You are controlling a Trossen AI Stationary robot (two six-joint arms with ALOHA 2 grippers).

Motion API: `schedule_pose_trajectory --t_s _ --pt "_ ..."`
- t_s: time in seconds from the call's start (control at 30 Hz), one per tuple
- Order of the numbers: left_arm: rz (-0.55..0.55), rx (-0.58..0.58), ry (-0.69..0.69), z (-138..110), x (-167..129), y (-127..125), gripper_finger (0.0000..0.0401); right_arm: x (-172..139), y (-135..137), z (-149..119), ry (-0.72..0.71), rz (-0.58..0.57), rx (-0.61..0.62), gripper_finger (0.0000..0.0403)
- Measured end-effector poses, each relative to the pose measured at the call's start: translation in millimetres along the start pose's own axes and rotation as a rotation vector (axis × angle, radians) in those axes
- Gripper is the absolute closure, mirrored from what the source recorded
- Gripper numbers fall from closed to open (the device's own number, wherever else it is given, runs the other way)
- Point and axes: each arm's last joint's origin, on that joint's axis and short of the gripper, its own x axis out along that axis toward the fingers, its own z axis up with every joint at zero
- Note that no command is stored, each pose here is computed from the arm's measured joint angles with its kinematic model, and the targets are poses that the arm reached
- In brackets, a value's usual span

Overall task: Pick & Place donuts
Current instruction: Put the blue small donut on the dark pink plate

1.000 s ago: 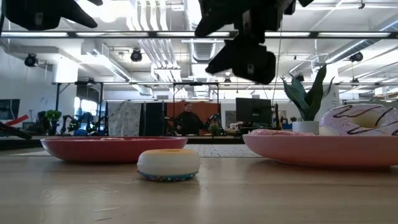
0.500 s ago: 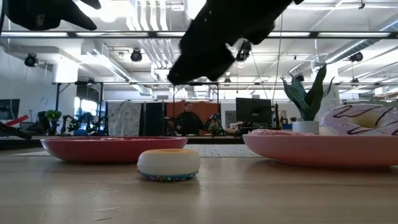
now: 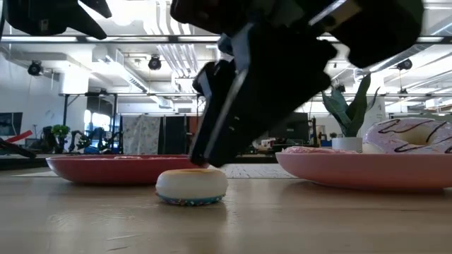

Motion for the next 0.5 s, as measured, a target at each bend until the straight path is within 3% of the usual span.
schedule_pose_trajectory --t_s 0.5 --pt "0.003 0.004 0.001 0 0 0 0.0279 9 4 -4 0.010 -0.005 -0.024 0.0216"
